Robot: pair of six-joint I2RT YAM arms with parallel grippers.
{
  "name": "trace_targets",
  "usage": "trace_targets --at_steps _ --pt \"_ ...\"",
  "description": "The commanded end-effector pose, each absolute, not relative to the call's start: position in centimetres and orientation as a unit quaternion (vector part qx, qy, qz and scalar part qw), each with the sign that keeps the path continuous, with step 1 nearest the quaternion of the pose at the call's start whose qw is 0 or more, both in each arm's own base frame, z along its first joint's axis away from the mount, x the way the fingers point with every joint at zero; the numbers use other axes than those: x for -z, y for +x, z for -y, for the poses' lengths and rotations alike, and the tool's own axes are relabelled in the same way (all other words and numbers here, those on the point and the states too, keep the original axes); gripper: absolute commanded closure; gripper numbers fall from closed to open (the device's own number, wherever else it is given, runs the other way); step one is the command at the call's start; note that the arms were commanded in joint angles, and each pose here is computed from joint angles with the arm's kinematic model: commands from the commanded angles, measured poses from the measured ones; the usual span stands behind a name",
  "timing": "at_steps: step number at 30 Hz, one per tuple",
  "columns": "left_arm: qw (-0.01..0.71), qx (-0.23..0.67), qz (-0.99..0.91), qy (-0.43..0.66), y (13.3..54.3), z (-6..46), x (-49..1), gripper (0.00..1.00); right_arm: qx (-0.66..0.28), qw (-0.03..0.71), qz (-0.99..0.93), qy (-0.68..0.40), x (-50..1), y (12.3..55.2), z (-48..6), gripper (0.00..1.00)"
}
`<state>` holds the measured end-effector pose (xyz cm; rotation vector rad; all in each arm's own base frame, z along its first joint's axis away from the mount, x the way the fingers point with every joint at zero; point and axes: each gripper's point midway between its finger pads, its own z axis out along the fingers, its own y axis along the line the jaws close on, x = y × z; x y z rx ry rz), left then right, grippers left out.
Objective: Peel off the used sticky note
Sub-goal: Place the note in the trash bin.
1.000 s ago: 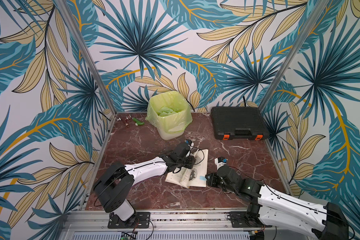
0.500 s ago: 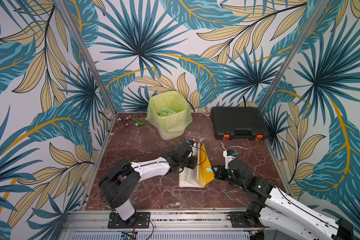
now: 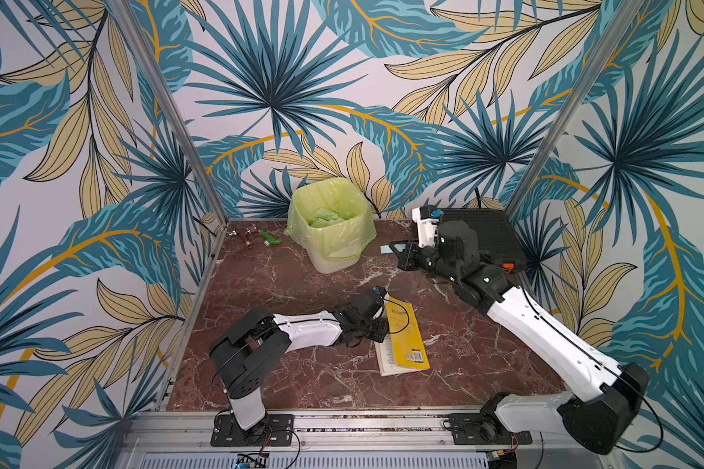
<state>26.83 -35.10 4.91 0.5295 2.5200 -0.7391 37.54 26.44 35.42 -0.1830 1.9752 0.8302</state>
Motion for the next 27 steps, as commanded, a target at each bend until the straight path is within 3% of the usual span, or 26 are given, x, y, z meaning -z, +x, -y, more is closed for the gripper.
trace_targets --at_steps 1,10,12,16,18,27 --pt "0.25 0.285 -0.903 0.201 27.7 36.3 -5.8 0.69 -0.375 0.455 -0.795 -0.142 -36.0 39.3 -30.2 1.0" --pt "0.254 0.291 -0.903 0.189 27.7 36.2 -5.5 0.81 -0.373 0.429 -0.807 -0.157 -34.1 48.4 -36.0 1.0" --pt "0.255 0.29 -0.903 0.187 27.7 36.1 -5.3 0.84 -0.366 0.425 -0.813 -0.157 -33.5 49.9 -36.6 0.9" --pt "0.255 0.291 -0.903 0.185 27.8 36.1 -5.3 0.96 -0.363 0.429 -0.813 -0.153 -33.2 51.5 -36.8 0.59" --pt "0.256 0.292 -0.903 0.185 27.9 36.2 -5.4 1.0 -0.366 0.432 -0.811 -0.147 -33.6 51.8 -36.3 0.49" --pt "0.263 0.286 -0.903 0.181 28.6 35.7 -7.4 1.0 -0.301 0.437 -0.833 -0.155 -35.9 47.3 -31.2 0.36"
